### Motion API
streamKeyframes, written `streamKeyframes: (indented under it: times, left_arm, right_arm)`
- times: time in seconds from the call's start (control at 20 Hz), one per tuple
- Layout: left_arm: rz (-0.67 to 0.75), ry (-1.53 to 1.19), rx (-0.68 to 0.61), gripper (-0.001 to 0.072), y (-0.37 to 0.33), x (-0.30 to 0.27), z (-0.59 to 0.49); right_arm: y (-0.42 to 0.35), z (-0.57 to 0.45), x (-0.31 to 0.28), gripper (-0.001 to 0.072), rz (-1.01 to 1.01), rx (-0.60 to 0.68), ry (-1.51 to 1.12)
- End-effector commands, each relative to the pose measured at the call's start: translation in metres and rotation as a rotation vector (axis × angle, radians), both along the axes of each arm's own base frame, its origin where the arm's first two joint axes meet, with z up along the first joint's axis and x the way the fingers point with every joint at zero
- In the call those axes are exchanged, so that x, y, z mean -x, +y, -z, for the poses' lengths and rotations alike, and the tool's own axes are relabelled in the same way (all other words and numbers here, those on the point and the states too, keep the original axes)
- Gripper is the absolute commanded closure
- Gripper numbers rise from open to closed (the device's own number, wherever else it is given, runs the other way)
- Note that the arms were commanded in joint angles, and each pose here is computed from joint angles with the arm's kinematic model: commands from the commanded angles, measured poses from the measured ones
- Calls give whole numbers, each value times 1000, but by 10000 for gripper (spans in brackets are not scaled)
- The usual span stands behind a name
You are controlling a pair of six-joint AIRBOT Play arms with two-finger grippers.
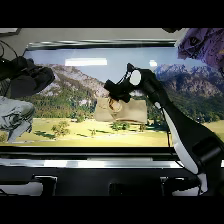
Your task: Fold the clothes and pants, and hang the long-sleeved shirts on hangers.
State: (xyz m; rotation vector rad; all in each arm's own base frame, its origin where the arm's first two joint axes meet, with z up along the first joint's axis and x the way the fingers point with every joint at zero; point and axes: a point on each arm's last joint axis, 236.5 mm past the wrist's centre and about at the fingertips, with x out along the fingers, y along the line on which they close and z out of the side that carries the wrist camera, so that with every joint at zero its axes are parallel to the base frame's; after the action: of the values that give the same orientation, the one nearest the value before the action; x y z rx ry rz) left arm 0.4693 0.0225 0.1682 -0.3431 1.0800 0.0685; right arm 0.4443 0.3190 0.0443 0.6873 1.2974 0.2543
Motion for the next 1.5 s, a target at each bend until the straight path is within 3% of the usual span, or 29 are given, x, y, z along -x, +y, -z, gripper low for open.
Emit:
streamKeyframes:
  times: [0.0,0.05,0.1,0.25,0.35,0.6,0.9,1.0,1.2,1.45]
  left_arm:
    - [1,15,-3,693,2,1,6]
    - [1,16,-2,692,2,1,6]
    - [1,15,-3,692,2,1,6]
    - [0,15,-2,693,2,0,7]
    - [1,18,-1,692,2,0,8]
    - [1,23,-1,692,2,-1,10]
    - [1,23,-1,693,2,-1,10]
    - [0,23,0,692,2,-1,10]
    - [0,23,0,692,2,-1,10]
    - [1,23,0,692,2,-1,10]
  right_arm:
    - [9,17,-13,685,27,-22,-6]
    - [10,21,-13,683,29,-25,2]
    - [12,22,-14,637,29,-33,3]
    - [22,12,-14,250,-38,-66,-51]
    - [21,-1,-10,90,-55,-72,-65]
    - [-37,-57,-17,93,-75,-44,-171]
    - [-212,-48,-12,95,-121,109,-107]
    - [-249,-25,-7,95,-103,49,-83]
    - [-261,36,13,96,-53,-190,-12]
    - [-237,106,19,117,-76,-264,50]
